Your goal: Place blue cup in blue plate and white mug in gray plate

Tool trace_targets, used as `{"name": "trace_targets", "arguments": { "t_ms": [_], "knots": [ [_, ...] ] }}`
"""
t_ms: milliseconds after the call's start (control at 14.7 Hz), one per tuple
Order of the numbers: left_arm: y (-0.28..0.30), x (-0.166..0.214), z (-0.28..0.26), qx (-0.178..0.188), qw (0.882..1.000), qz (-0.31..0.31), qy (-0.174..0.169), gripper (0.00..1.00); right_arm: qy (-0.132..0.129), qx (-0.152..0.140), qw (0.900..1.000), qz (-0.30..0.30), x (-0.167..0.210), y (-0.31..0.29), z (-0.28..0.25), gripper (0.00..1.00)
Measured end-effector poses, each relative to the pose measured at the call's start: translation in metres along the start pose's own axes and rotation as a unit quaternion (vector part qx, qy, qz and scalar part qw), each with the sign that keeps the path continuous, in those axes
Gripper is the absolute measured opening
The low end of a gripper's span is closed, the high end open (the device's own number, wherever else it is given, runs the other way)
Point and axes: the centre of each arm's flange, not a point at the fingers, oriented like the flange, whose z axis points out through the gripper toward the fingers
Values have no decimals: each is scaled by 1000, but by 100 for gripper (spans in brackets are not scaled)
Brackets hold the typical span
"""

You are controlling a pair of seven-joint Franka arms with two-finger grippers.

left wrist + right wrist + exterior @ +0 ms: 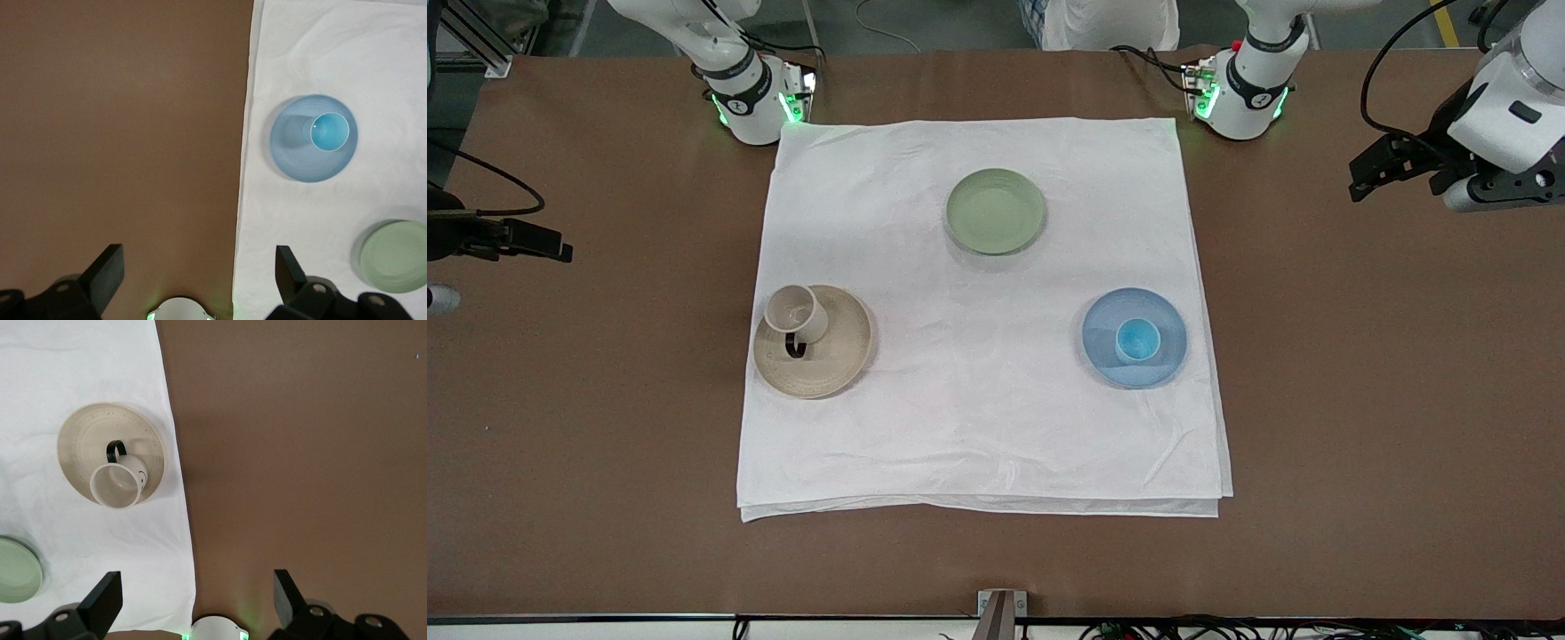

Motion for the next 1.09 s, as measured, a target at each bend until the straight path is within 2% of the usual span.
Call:
{"name": "trace_targets", "arguments": {
  "t_ms": [204, 408, 680, 1087],
  "knots": [
    [-2, 2, 0, -1, 1000, 13, 5, 100, 32, 2, 999, -2, -18, -1, -5, 100],
    [-4, 2, -1, -2, 1000, 15, 5, 100, 50, 5, 999, -6, -49, -4, -11, 100],
    [-11, 4, 0, -2, 1000, 25, 5, 100, 64, 1, 998, -8, -73, -3, -23, 100],
    [-12, 8, 3, -2, 999, 36, 5, 100, 67, -10, 998, -13, -84, -8, -25, 100]
  ]
}}
